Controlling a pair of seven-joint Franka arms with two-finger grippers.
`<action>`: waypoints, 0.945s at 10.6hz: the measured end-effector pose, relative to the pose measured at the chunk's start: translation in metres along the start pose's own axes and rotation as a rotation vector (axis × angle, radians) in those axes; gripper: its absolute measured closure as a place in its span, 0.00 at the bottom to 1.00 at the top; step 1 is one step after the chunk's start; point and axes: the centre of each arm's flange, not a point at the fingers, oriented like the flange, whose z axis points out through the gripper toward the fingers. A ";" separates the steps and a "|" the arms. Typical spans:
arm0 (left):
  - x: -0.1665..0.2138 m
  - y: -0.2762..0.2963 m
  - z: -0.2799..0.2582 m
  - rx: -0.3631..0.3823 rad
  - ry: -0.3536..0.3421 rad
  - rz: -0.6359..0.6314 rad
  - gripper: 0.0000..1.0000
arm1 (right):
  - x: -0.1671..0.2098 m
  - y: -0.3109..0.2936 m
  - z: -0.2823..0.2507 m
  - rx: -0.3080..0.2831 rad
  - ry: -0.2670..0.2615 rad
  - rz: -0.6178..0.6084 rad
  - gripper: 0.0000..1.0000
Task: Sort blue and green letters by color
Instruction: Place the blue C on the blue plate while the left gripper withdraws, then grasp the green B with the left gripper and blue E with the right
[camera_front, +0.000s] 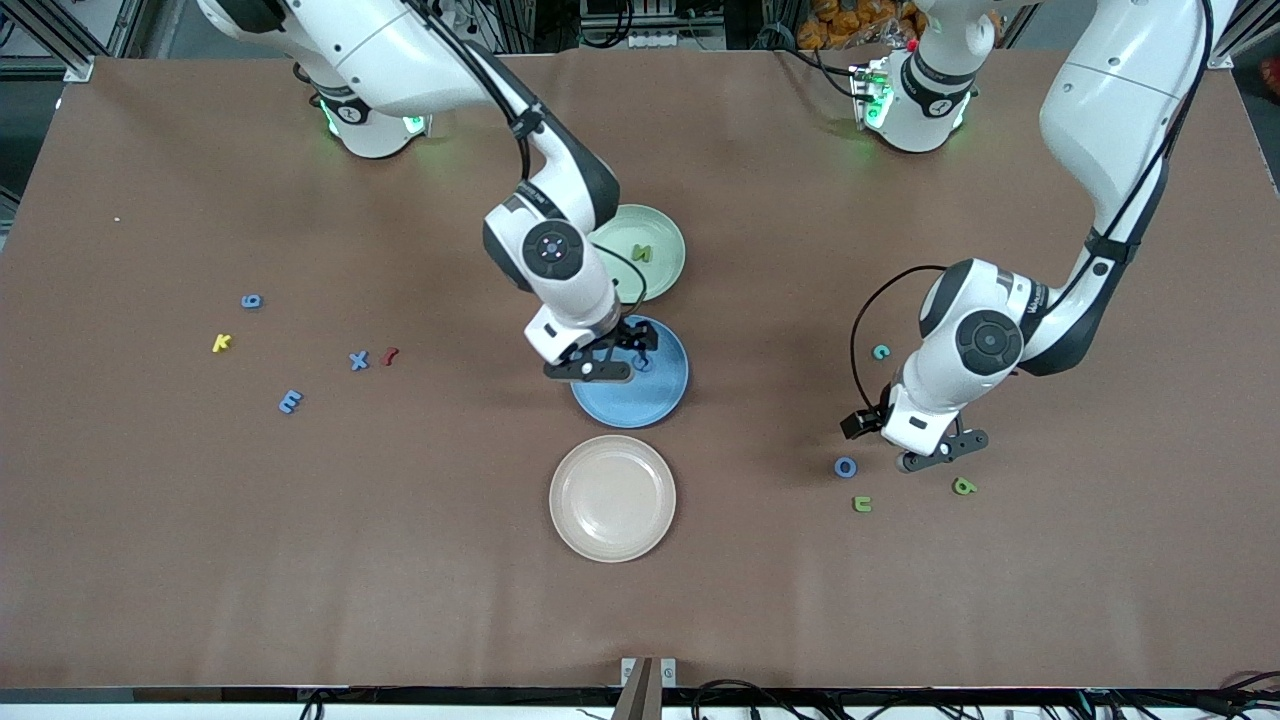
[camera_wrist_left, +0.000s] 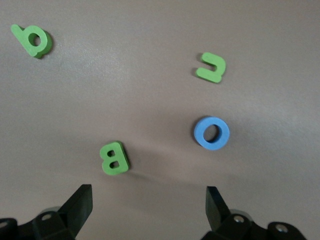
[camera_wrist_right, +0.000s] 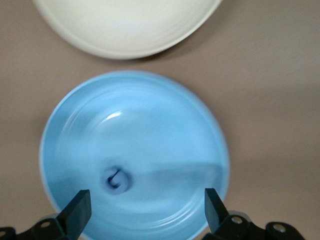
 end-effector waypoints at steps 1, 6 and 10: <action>0.004 -0.002 0.004 0.001 -0.003 -0.009 0.02 | 0.020 0.021 -0.010 -0.023 -0.014 0.038 0.00; 0.020 -0.016 0.023 0.009 -0.014 -0.088 0.09 | 0.123 0.188 -0.068 -0.145 -0.013 0.190 0.00; 0.024 -0.028 0.033 0.020 -0.025 -0.107 0.17 | 0.152 0.384 -0.109 -0.155 -0.021 0.319 0.00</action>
